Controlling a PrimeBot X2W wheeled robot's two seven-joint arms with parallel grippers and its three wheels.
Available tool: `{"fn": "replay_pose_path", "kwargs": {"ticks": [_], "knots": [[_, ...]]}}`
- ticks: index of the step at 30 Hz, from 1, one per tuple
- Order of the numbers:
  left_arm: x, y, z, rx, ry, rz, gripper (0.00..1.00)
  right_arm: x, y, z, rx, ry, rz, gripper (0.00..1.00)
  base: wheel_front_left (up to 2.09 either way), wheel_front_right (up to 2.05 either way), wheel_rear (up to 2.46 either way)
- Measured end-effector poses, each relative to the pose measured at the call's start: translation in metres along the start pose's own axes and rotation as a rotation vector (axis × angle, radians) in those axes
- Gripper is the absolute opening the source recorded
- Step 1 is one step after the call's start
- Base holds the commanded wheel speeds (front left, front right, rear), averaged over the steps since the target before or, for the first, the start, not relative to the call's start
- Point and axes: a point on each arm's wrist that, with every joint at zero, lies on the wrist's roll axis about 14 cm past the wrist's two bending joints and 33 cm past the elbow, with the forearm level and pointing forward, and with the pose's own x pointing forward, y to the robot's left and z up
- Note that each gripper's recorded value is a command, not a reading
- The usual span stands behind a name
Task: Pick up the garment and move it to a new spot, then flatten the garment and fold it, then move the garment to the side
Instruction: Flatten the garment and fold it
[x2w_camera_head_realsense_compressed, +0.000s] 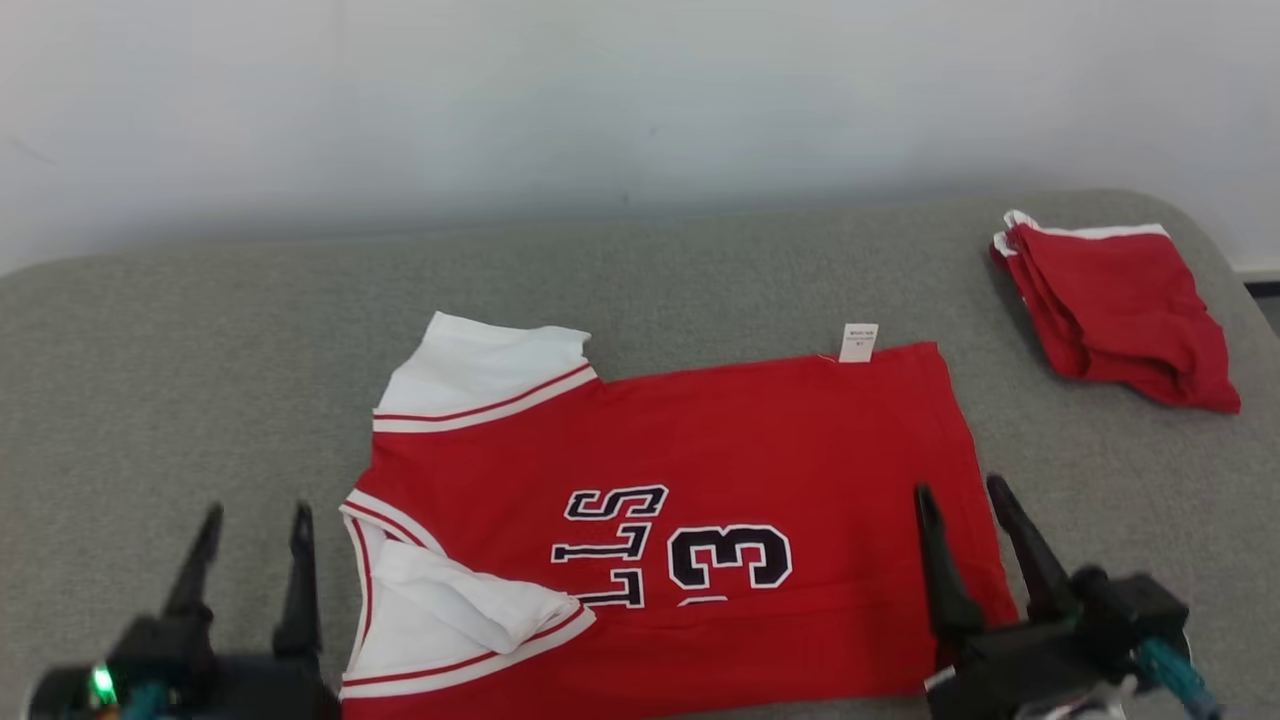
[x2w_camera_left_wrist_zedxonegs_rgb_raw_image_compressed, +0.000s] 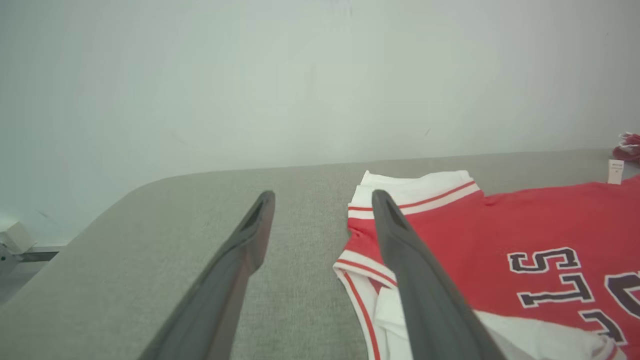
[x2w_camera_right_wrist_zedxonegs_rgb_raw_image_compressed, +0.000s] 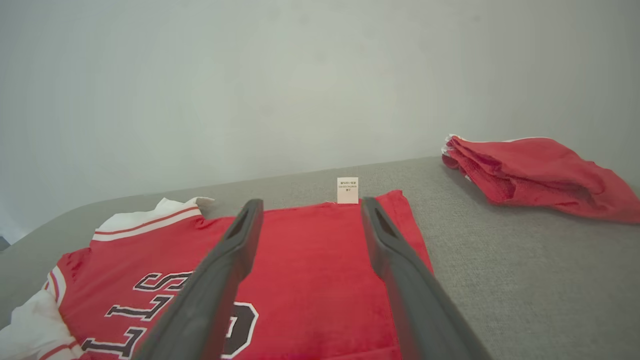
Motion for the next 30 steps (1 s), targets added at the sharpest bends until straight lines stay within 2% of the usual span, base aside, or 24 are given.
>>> {"fn": "replay_pose_path", "kwargs": {"ticks": [4,9,15,22,24,30], "knots": [[0.045,0.001,0.021,0.028,-0.061,-0.038,1.00,0.027,0.000,0.014,-0.032,-0.040,0.021,1.00,0.00,0.00,0.00],[0.116,-0.013,0.030,0.022,-0.054,-0.142,1.00,0.063,-0.014,0.017,-0.067,-0.039,0.008,1.00,0.00,0.00,0.00],[0.172,-0.027,0.018,0.011,0.068,-0.229,1.00,0.086,-0.031,0.012,-0.118,-0.003,-0.009,1.00,0.00,0.00,0.00],[0.202,-0.034,-0.021,0.015,0.268,-0.285,1.00,0.099,-0.048,0.014,-0.147,0.002,-0.032,1.00,0.00,0.00,0.00],[0.211,-0.041,-0.042,0.033,0.352,-0.316,1.00,0.101,-0.055,0.008,-0.149,0.018,-0.047,1.00,0.00,0.00,0.00],[0.220,-0.056,-0.079,0.033,0.469,-0.364,1.00,0.098,-0.067,-0.009,-0.142,0.063,-0.080,1.00,0.00,0.00,0.00]]}}
